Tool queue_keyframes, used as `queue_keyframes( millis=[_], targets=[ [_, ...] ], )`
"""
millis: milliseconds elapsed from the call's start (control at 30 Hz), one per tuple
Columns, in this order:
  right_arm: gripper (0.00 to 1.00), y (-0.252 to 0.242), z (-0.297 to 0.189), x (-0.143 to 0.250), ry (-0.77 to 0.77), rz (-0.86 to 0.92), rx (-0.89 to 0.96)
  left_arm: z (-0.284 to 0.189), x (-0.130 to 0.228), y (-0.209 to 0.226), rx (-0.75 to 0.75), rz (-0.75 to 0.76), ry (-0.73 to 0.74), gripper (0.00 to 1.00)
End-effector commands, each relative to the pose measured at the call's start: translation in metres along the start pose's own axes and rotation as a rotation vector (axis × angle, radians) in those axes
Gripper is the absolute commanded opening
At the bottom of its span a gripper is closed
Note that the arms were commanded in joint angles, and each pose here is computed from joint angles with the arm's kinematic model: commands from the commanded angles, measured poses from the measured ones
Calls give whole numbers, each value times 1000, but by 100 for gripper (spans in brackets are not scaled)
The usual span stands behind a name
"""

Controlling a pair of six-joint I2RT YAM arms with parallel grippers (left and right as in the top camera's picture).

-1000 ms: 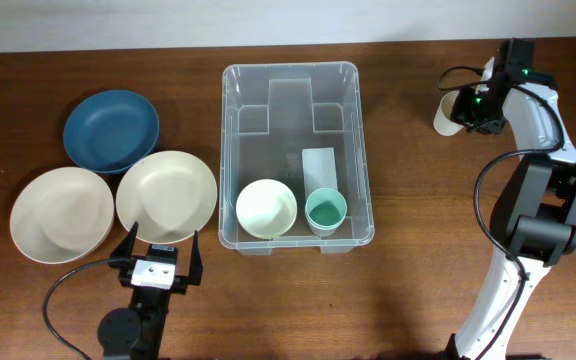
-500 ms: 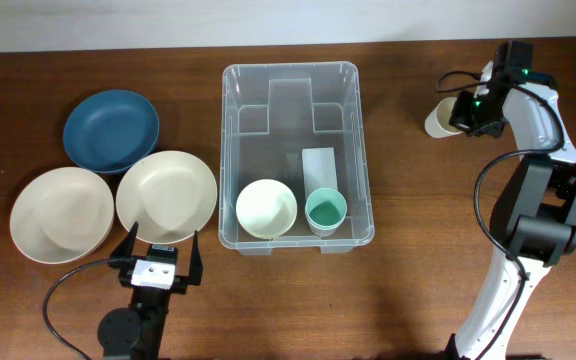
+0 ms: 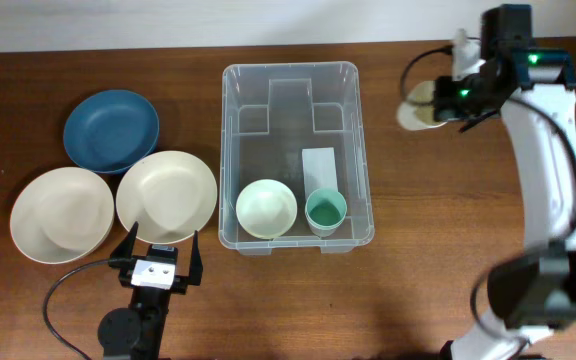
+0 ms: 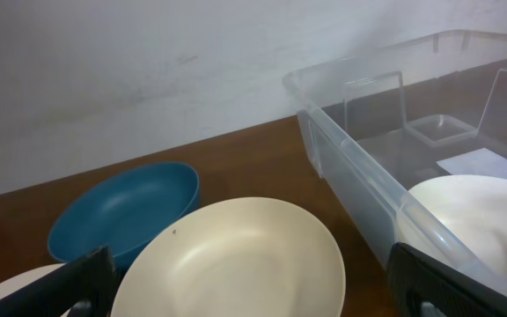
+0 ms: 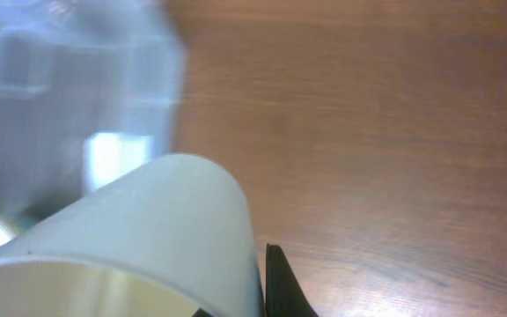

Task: Pack container
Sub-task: 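Carry the white cup into the container and stack it on the cups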

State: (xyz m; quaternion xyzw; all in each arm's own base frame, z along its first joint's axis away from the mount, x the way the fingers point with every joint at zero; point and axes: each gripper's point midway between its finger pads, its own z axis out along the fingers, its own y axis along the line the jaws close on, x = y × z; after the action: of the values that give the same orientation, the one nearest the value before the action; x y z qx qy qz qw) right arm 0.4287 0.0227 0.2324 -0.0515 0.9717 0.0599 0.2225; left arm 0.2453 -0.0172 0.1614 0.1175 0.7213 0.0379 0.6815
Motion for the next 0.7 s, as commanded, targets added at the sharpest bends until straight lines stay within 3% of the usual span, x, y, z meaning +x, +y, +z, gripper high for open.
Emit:
queue_keyframes(
  millis=[0, 200, 400, 667],
  targets=[
    [4, 40, -24, 7, -12, -129, -42, 0, 3, 0, -3, 16, 2, 99],
    [4, 100, -28, 54, 148, -256, -112, 0, 3, 0, -3, 16, 2, 99],
    [4, 150, -22, 80, 209, -394, -158, 0, 3, 0, -4, 16, 2, 99],
    [4, 170, -6, 114, 293, -503, -95, 0, 3, 0, -3, 16, 1, 99]
  ],
)
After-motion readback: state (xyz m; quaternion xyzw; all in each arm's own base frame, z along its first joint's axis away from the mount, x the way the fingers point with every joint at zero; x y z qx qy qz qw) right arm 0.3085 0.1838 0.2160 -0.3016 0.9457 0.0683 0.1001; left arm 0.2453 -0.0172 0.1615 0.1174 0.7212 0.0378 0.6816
